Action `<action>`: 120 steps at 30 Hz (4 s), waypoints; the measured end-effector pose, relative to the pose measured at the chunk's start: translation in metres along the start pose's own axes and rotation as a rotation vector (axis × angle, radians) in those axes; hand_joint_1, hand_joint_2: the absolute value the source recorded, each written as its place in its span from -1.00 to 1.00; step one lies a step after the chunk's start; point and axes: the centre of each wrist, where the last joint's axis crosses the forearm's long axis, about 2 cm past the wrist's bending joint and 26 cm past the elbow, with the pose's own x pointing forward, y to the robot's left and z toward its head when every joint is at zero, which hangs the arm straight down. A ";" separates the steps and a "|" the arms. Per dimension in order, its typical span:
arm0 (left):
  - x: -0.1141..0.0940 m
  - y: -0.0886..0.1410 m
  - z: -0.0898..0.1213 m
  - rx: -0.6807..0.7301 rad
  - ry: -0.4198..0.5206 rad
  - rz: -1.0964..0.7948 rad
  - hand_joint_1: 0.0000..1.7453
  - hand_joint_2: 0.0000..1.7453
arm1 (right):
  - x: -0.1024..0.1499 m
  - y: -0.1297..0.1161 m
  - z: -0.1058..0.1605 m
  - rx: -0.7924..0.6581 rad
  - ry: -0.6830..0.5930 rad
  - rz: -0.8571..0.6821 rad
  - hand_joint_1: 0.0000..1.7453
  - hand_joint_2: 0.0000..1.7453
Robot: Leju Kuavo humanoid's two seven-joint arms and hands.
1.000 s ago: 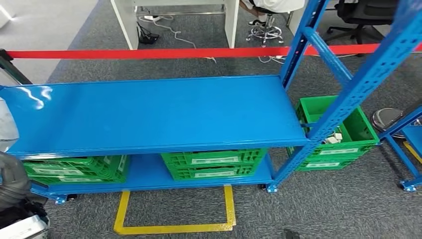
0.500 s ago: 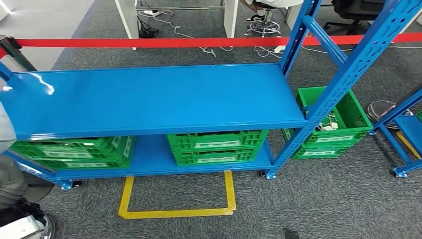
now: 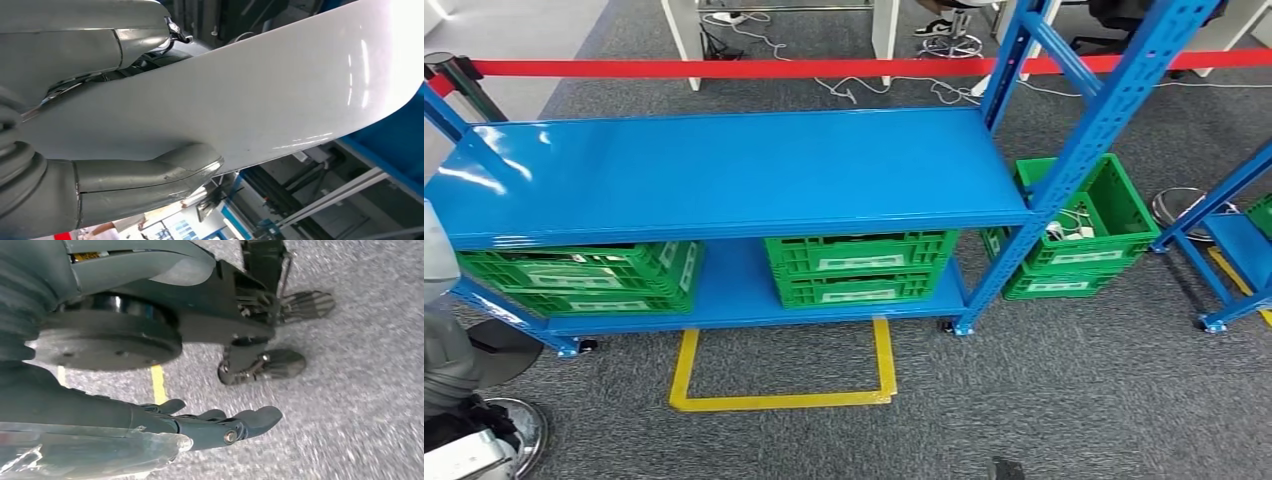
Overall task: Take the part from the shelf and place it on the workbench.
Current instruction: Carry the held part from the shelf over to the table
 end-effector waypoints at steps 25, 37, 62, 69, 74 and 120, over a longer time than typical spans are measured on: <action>-0.004 0.001 0.000 0.008 0.019 0.004 1.00 1.00 | -0.001 -0.001 0.000 0.040 -0.001 0.029 -1.00 1.00; -0.006 0.002 -0.001 0.010 0.010 -0.004 1.00 1.00 | 0.000 -0.001 -0.001 0.047 -0.004 0.034 -1.00 1.00; -0.012 0.002 -0.013 0.099 0.014 -0.069 1.00 1.00 | 0.002 0.000 -0.001 0.057 -0.006 0.063 -1.00 1.00; -0.012 0.002 -0.014 0.121 0.037 -0.043 1.00 1.00 | 0.001 -0.001 0.000 0.052 0.001 0.065 -1.00 1.00; -0.010 0.000 -0.013 0.121 0.039 -0.027 1.00 1.00 | 0.001 -0.006 -0.002 0.041 -0.012 0.023 -1.00 1.00; -0.024 -0.041 0.008 -0.059 0.283 0.190 1.00 1.00 | 0.071 -0.086 -0.019 -0.057 -0.048 -0.102 -1.00 1.00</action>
